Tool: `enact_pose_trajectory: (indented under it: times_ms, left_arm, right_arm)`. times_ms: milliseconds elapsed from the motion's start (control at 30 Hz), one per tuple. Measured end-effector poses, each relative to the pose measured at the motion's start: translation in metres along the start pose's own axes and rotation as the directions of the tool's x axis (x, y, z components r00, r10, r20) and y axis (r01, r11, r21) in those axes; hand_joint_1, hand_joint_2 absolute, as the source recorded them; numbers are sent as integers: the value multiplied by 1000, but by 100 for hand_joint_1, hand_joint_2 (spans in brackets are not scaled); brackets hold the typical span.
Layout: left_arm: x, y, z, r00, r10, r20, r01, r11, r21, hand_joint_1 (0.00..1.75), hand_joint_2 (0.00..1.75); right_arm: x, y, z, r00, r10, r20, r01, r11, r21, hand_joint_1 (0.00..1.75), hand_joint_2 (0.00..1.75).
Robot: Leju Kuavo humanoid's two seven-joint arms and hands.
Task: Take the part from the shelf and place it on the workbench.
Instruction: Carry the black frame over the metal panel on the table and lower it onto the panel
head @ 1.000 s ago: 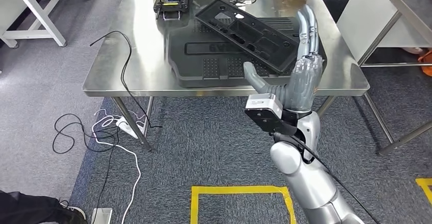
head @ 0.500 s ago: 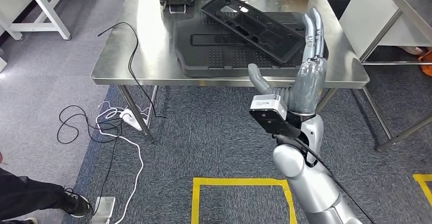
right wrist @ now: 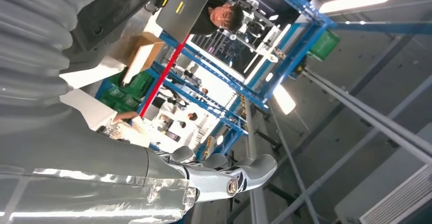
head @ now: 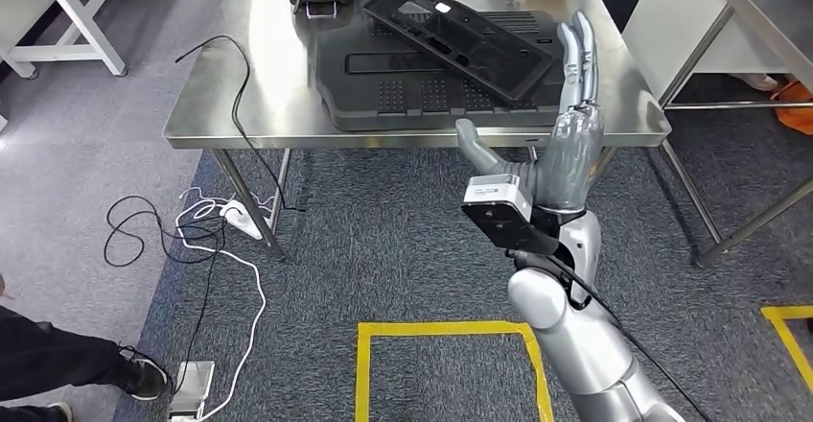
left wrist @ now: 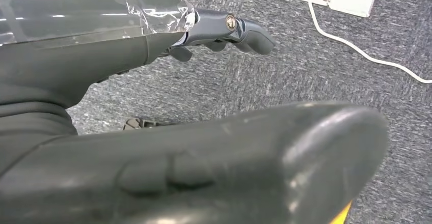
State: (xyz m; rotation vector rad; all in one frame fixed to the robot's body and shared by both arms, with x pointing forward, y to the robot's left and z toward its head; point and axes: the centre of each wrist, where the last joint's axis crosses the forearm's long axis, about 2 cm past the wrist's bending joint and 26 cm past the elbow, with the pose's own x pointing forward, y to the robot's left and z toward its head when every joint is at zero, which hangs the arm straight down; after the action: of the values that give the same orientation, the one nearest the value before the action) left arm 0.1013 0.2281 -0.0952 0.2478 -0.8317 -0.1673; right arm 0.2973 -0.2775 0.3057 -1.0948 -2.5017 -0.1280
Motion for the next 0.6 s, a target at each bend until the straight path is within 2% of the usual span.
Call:
enact_pose_trajectory:
  times_ms: [300,600]
  left_arm:
    - [0,-2,1,1000,2,0,-2,1000,-4,0,0]
    - [1,-4,1,1000,4,1,-4,1000,-6,0,0]
  right_arm:
    - [-1,-1,-2,999,12,-31,-12,1000,1,0,0]
    - [-3,-3,-4,999,39,-14,-39,999,7,0,0]
